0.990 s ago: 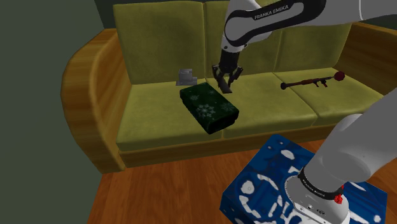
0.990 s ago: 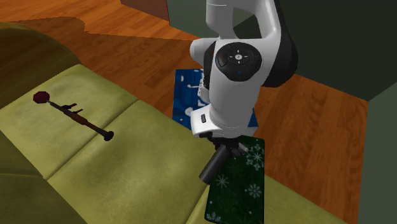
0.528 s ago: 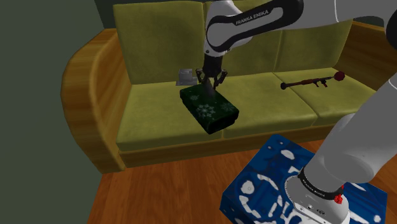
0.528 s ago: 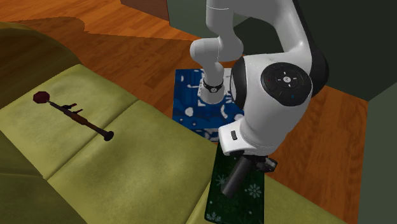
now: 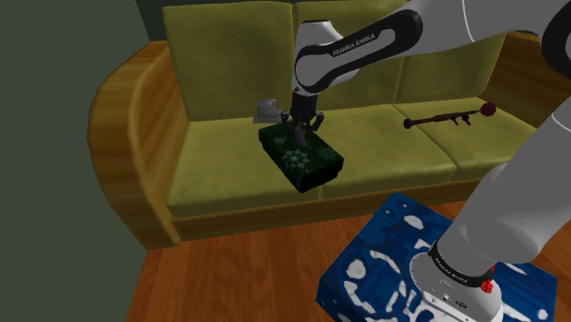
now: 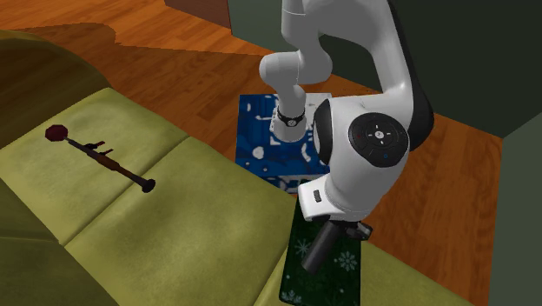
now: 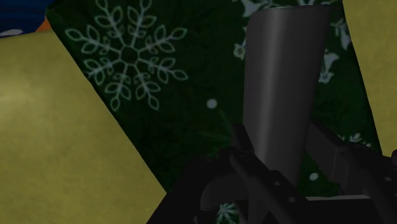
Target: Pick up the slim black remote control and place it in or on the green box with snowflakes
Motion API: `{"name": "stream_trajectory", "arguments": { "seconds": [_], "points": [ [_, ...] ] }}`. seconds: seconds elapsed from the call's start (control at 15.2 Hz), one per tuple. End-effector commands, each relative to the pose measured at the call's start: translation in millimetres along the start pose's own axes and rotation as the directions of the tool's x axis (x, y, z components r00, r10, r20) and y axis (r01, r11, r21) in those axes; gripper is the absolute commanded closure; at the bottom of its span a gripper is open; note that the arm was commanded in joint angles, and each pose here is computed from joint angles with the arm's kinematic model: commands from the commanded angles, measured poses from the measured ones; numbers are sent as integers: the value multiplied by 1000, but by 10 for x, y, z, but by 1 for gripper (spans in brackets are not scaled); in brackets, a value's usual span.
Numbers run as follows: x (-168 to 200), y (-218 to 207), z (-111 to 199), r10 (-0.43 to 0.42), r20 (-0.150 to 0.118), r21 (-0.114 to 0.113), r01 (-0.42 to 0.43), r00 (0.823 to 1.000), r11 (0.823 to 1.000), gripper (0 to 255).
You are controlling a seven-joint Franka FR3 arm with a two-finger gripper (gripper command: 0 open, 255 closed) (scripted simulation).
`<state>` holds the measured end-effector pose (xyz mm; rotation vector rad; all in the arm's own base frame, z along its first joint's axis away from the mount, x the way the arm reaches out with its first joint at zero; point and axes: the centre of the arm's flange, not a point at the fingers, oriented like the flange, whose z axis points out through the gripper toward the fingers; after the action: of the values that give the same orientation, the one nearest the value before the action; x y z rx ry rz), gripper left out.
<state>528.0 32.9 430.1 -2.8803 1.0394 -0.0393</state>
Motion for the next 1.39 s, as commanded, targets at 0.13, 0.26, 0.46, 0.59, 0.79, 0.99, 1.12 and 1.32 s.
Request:
{"name": "stream_trajectory", "arguments": {
  "seconds": [0.13, 0.26, 0.46, 0.59, 0.79, 0.99, 1.12, 1.32],
  "points": [
    [2, 19, 123, 0, 0, 0, 0, 1000, 1000, 255],
    [2, 19, 123, 0, 0, 0, 0, 1000, 1000, 255],
    [2, 19, 123, 0, 0, 0, 0, 1000, 1000, 255],
    [2, 21, 125, 0, 0, 0, 0, 1000, 1000, 0],
    [3, 23, 124, 0, 0, 0, 0, 1000, 1000, 0],
    [2, 19, -9, 0, 0, 0, 0, 1000, 1000, 0],
    [2, 19, -273, 0, 0, 0, 0, 1000, 1000, 0],
    [2, 20, -377, 0, 0, 0, 0, 1000, 1000, 0]
  ]
}}
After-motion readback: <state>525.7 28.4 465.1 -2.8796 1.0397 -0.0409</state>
